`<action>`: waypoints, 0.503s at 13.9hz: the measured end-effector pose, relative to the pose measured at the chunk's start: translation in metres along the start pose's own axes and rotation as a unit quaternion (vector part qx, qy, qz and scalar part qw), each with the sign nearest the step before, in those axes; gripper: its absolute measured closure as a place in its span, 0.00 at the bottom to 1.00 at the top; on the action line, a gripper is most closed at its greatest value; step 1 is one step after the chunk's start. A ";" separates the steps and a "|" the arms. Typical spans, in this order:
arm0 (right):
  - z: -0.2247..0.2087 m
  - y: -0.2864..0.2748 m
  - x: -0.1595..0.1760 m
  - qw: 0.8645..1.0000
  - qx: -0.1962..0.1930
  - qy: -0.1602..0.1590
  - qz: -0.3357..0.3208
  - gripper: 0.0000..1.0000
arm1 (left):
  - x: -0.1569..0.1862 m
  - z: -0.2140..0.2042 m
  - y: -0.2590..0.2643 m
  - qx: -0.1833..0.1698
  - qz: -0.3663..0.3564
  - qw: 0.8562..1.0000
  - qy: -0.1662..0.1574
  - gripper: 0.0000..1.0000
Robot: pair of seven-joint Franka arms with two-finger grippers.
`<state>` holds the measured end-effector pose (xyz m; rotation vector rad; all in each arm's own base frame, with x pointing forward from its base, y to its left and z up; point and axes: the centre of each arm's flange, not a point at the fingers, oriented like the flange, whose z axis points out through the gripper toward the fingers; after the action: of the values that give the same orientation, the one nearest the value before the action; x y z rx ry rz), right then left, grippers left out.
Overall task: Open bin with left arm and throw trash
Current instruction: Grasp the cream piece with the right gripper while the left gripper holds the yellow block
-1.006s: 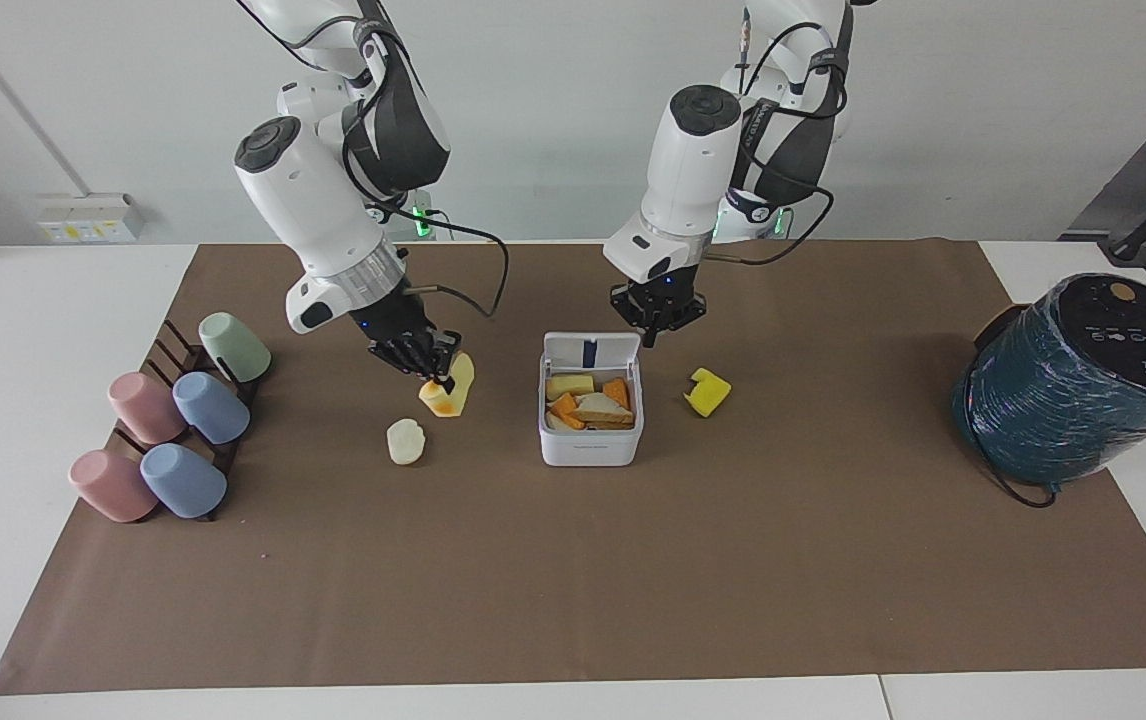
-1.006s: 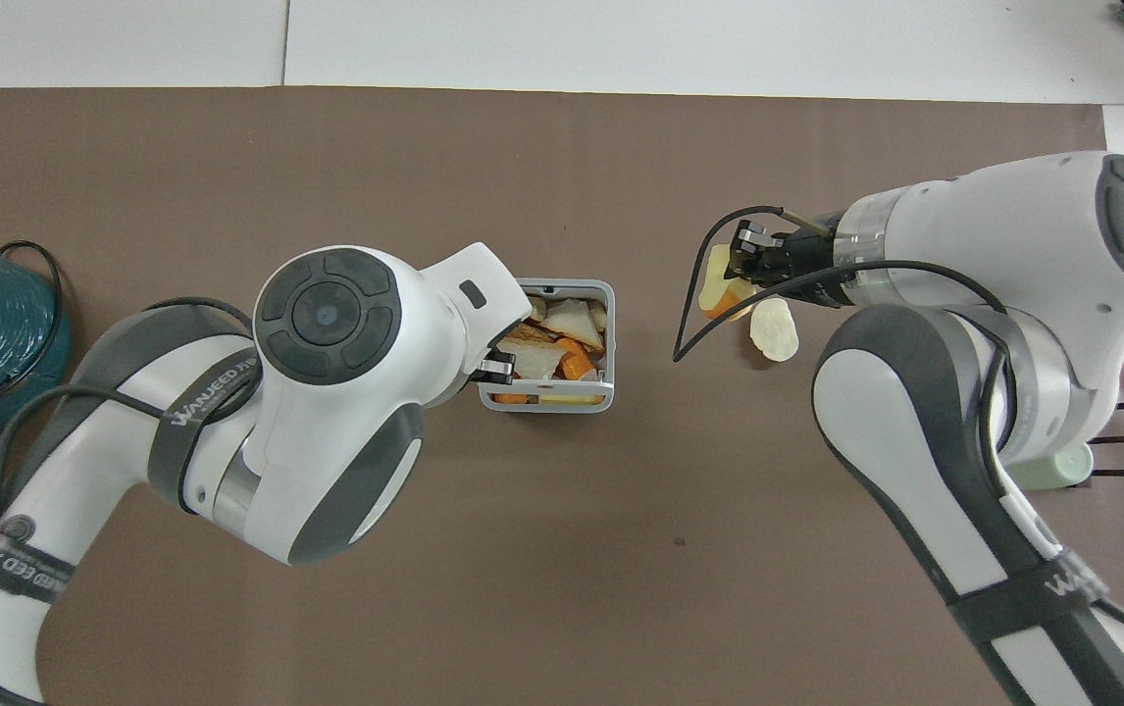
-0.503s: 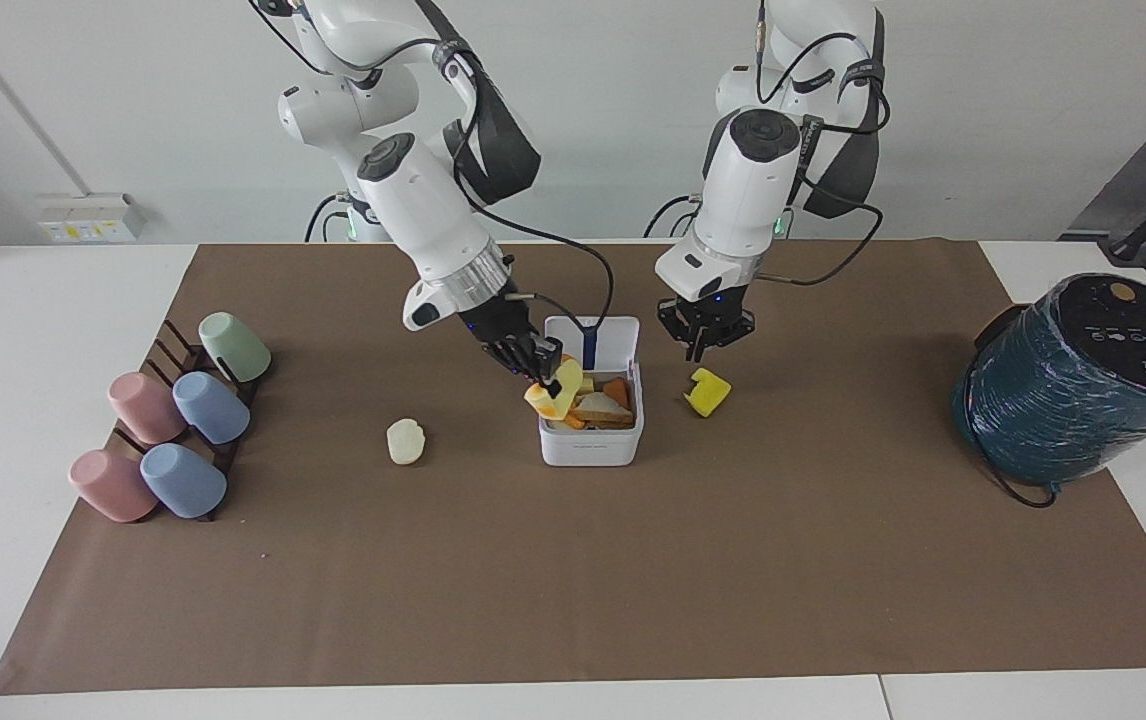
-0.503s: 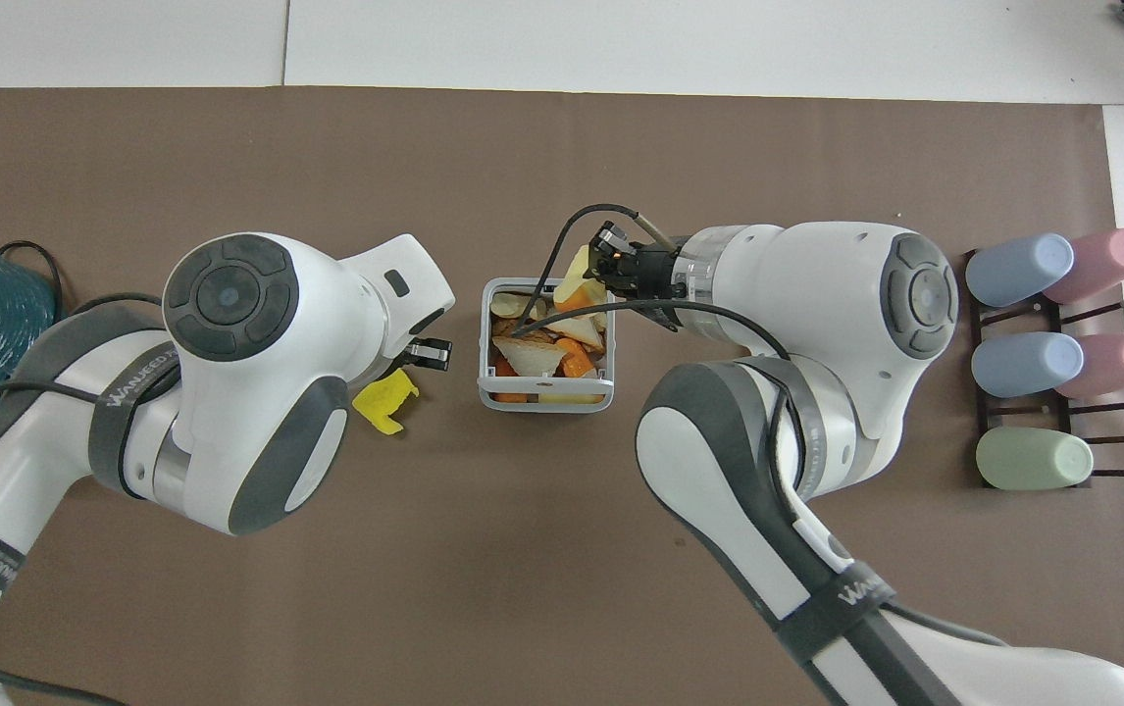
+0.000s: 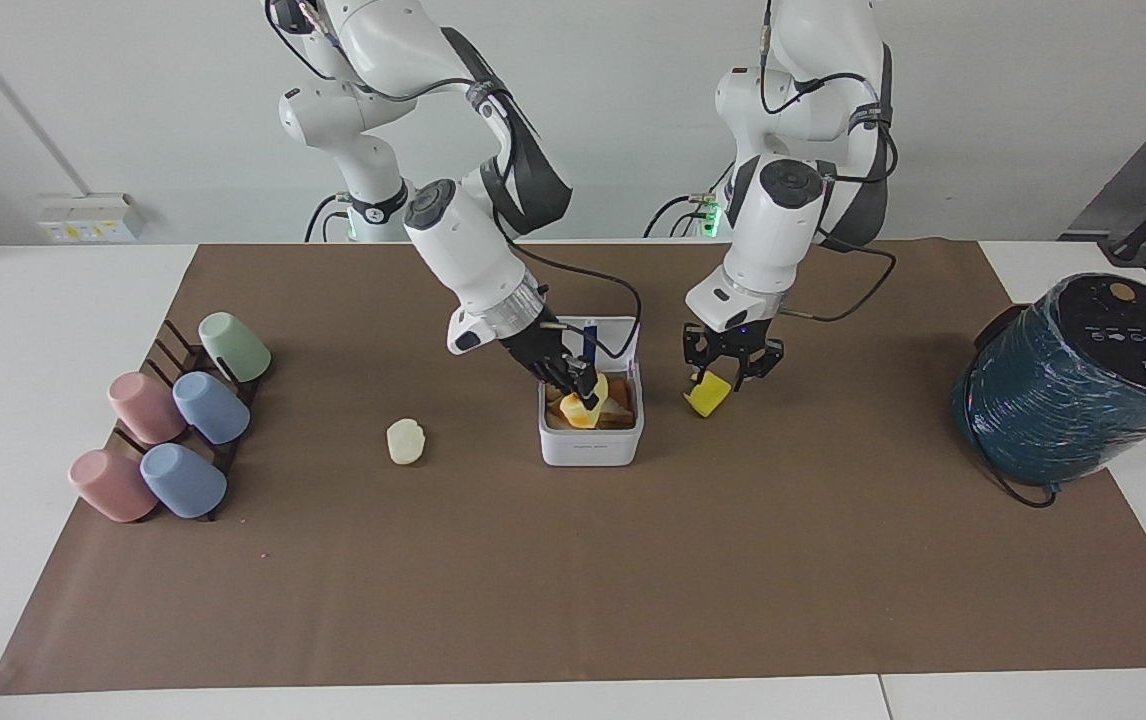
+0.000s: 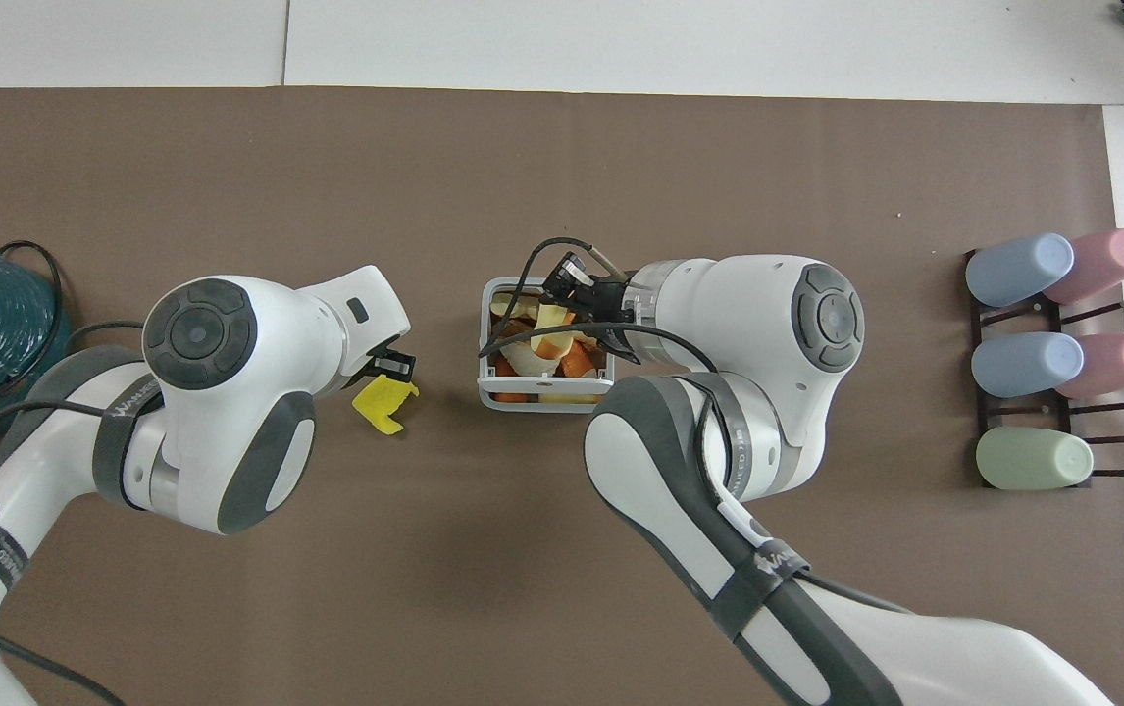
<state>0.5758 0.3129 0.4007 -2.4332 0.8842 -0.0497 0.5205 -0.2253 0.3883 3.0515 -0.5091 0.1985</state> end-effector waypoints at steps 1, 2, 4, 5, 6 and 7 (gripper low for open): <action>0.000 0.000 0.000 1.000 0.000 0.000 0.000 0.41 | -0.005 0.010 0.000 0.000 0.002 1.000 0.002 0.43; -0.001 0.000 0.000 1.000 0.001 0.000 0.000 0.28 | -0.010 0.023 0.000 0.000 0.004 1.000 0.000 0.38; -0.008 -0.006 -0.001 1.000 0.009 0.003 -0.003 0.06 | -0.015 0.043 0.000 0.001 0.006 1.000 -0.004 0.16; -0.015 -0.011 -0.001 1.000 0.016 0.005 -0.005 0.00 | -0.019 0.051 0.000 0.001 0.007 1.000 -0.008 0.16; -0.025 -0.016 0.001 1.000 0.023 0.010 -0.006 0.00 | -0.023 0.059 0.000 0.001 0.009 1.000 -0.012 0.14; -0.038 -0.018 0.007 0.999 0.028 0.021 -0.011 0.00 | -0.028 0.065 0.000 0.002 0.012 1.000 -0.018 0.14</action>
<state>0.5835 0.3022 0.4411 -2.3982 0.8625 -0.1314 0.5021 -0.2204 0.3201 3.0587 -0.5469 0.1465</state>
